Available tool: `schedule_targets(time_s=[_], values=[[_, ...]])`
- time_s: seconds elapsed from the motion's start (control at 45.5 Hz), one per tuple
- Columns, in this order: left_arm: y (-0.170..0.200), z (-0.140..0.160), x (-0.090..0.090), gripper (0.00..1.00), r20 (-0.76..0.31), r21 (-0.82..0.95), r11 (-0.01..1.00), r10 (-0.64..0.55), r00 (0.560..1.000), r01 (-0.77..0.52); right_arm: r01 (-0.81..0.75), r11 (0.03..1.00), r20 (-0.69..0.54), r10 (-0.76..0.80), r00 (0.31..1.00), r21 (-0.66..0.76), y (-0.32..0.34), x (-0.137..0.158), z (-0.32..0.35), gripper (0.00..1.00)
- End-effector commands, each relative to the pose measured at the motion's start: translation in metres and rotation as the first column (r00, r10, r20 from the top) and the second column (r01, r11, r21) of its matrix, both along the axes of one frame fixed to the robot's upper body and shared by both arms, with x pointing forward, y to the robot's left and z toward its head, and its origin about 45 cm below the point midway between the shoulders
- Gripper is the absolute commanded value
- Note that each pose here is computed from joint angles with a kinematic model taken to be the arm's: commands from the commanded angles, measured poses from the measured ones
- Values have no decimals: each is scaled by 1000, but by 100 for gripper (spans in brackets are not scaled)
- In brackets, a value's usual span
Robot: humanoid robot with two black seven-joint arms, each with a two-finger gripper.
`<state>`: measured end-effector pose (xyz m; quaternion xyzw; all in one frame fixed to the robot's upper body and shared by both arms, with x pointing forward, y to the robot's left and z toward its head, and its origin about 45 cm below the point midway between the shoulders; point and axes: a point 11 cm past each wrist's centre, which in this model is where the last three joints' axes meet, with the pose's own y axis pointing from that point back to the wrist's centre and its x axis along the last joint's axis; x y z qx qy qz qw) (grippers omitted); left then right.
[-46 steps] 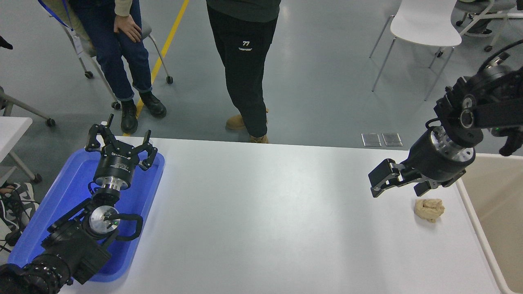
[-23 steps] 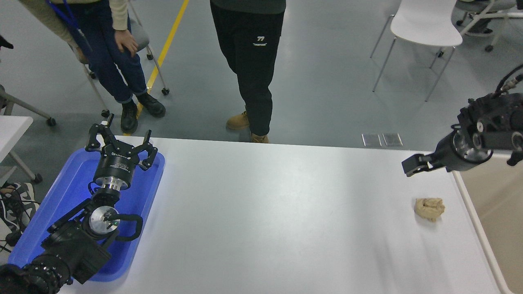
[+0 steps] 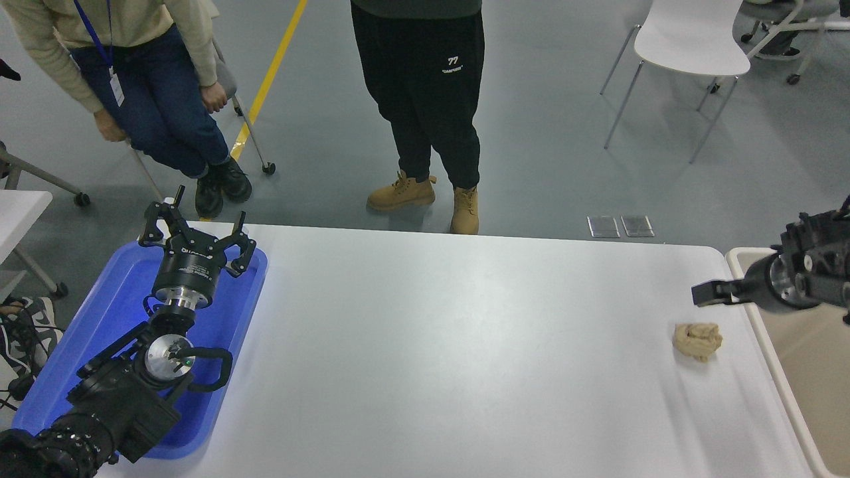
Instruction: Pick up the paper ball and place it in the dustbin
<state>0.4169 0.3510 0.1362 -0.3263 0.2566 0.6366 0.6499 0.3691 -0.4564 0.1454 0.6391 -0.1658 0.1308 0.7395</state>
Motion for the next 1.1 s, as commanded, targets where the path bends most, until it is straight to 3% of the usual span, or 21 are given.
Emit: schedule_targets(time_s=[0.0,0.813,1.077], values=[[0,0,0,100,0,0,1000,0,1000,0,59,998,61,-60,996,28,-15,-18,-34,100],[0,0,0,100,0,1,1000,2,1000,-2,119,989,199,-134,971,84,9,-23,-81,100],[0,0,0,100,0,0,1000,0,1000,0,125,990,185,-135,973,65,10,-31,-90,97]])
